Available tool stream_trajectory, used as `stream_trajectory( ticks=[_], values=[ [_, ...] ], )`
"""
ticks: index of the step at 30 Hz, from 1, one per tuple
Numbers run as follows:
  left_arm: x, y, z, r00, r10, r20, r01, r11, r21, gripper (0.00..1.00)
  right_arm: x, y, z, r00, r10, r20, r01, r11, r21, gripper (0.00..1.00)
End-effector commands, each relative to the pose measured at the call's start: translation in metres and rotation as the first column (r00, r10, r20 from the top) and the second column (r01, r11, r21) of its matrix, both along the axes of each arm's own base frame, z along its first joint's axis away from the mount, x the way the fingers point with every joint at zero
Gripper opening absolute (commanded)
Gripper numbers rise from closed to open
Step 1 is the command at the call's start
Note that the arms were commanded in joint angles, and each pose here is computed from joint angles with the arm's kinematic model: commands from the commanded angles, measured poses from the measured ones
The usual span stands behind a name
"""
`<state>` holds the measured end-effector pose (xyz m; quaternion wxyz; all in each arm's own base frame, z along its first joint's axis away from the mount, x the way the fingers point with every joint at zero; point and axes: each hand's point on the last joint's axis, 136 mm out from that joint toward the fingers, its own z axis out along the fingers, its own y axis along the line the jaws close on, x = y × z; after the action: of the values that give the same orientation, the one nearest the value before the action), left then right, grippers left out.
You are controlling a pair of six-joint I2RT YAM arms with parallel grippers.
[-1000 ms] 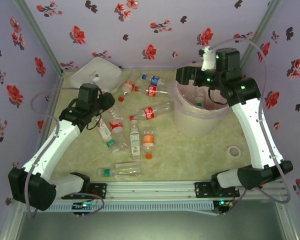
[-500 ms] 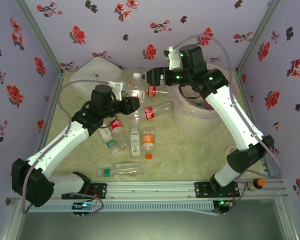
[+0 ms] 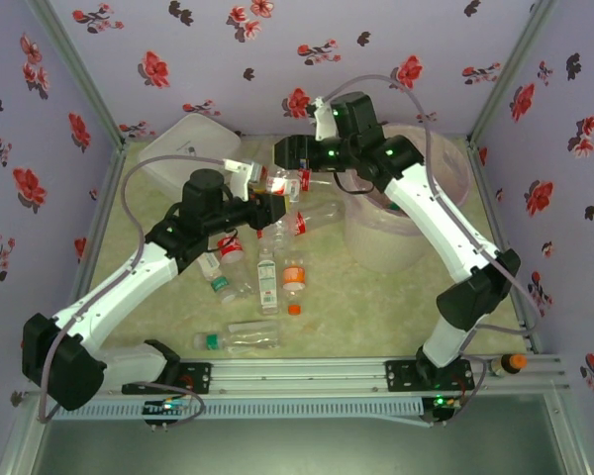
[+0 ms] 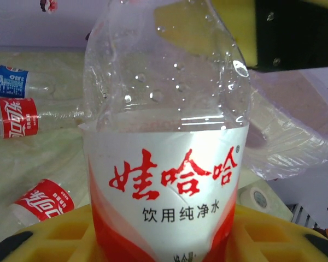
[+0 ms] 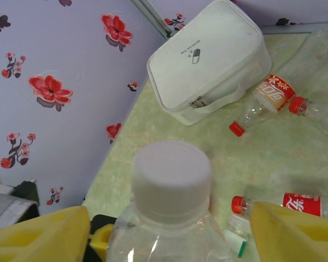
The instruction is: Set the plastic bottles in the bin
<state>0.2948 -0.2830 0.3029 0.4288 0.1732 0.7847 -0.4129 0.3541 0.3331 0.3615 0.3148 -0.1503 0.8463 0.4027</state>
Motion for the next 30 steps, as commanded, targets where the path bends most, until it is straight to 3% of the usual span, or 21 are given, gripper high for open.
stream_trajectory(
  ticks=[1,11,16,20,22,24,30],
  values=[
    [-0.006,-0.003,0.018,0.997,-0.029,0.074,0.031,0.999,-0.036,0.32,0.001,0.008,0.001,1.0,0.011,-0.004,-0.011,0.999,0.032,0.7],
    [0.001,0.005,0.015,0.998,0.037,0.048,-0.036,0.999,-0.022,0.37,0.006,0.007,0.002,1.0,-0.009,0.012,0.009,1.0,0.018,0.24],
    [0.002,0.007,0.018,0.997,0.051,0.065,-0.05,0.999,-0.019,0.55,0.01,0.007,0.01,0.999,-0.005,0.045,0.004,1.0,0.02,0.19],
    [0.008,0.016,0.018,0.991,0.114,0.067,-0.113,0.993,-0.018,0.85,0.013,0.001,0.03,0.993,-0.014,0.115,0.013,1.0,0.012,0.16],
    [0.009,0.024,0.014,0.986,0.157,0.051,-0.156,0.988,-0.015,0.95,0.017,-0.009,0.047,0.986,-0.038,0.162,0.038,0.999,0.003,0.15],
    [0.009,0.035,0.009,0.979,0.202,0.026,-0.202,0.979,0.004,1.0,0.02,-0.023,0.068,0.974,-0.065,0.216,0.067,0.998,0.001,0.14],
    [0.016,0.074,-0.025,0.926,0.37,-0.073,-0.364,0.928,0.082,1.0,0.024,-0.096,0.134,0.897,-0.227,0.379,0.233,0.972,0.03,0.11]
  ],
)
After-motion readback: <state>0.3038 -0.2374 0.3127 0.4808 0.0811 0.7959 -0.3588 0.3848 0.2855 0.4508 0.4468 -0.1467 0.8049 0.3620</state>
